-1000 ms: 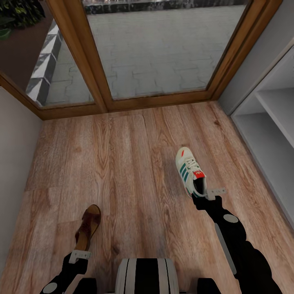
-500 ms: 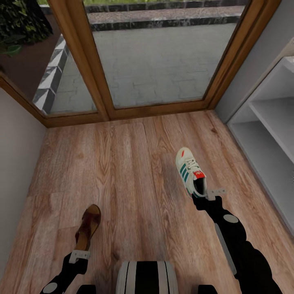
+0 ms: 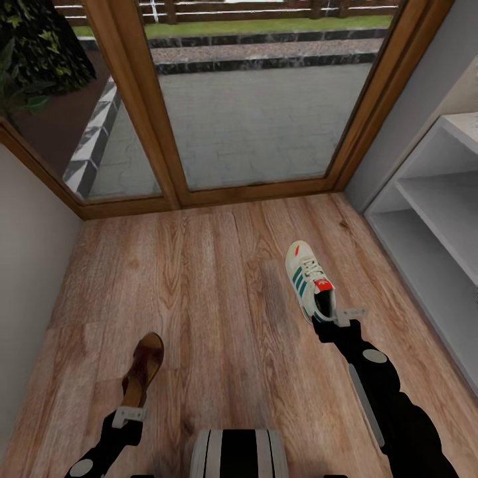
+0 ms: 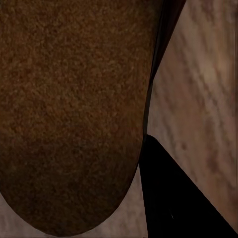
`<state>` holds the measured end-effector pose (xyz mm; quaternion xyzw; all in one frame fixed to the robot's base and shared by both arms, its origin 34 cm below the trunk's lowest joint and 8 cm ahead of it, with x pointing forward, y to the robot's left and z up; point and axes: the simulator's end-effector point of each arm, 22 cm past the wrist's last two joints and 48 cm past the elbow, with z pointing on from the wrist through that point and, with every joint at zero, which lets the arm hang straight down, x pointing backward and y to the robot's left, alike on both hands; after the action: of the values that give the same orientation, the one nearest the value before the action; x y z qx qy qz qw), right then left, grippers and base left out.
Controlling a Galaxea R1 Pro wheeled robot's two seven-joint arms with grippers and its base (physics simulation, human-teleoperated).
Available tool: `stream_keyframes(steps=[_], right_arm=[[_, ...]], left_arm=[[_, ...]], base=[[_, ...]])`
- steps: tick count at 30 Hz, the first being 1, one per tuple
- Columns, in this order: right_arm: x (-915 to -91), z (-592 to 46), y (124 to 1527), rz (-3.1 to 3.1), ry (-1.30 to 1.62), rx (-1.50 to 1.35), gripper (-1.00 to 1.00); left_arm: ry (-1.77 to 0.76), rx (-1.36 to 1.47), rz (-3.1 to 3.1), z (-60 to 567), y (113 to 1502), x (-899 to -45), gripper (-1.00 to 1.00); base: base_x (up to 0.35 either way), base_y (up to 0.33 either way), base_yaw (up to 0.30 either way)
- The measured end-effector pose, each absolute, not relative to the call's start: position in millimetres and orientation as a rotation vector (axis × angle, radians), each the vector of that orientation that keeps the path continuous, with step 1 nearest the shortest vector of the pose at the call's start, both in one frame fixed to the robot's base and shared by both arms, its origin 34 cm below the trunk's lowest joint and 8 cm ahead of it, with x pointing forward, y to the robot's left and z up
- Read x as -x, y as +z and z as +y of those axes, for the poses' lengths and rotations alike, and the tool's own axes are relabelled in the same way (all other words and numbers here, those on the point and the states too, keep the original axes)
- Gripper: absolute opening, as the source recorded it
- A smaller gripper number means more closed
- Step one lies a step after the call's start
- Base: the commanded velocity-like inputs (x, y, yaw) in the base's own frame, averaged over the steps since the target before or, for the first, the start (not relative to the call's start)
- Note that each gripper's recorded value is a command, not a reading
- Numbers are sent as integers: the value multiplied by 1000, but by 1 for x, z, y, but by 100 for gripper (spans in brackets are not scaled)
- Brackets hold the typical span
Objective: Pick up the two gym shoes and the two sandals from the corridor floor and place them onto the hallstand (shoe rack) in the corridor, making sure they are on the rack and not on the floor. Arrange them so the two gym shoes are next to each other and the two sandals are next to each other.
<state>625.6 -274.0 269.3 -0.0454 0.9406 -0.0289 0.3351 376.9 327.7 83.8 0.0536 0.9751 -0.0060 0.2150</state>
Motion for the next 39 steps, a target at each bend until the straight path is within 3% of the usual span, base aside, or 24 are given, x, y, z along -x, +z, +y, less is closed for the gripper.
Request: stream_keyframes(steps=[18,39], right_arm=[[-634,-285,296,2382,-108,123,-100],[-484,-297,188,2314,-65,143,-100]], left_arm=[[7,-71,2624,336,111,-406,-100],[76,34,2455,355,159,-385,-100]], base=[[0,0,0],[0,0,0]])
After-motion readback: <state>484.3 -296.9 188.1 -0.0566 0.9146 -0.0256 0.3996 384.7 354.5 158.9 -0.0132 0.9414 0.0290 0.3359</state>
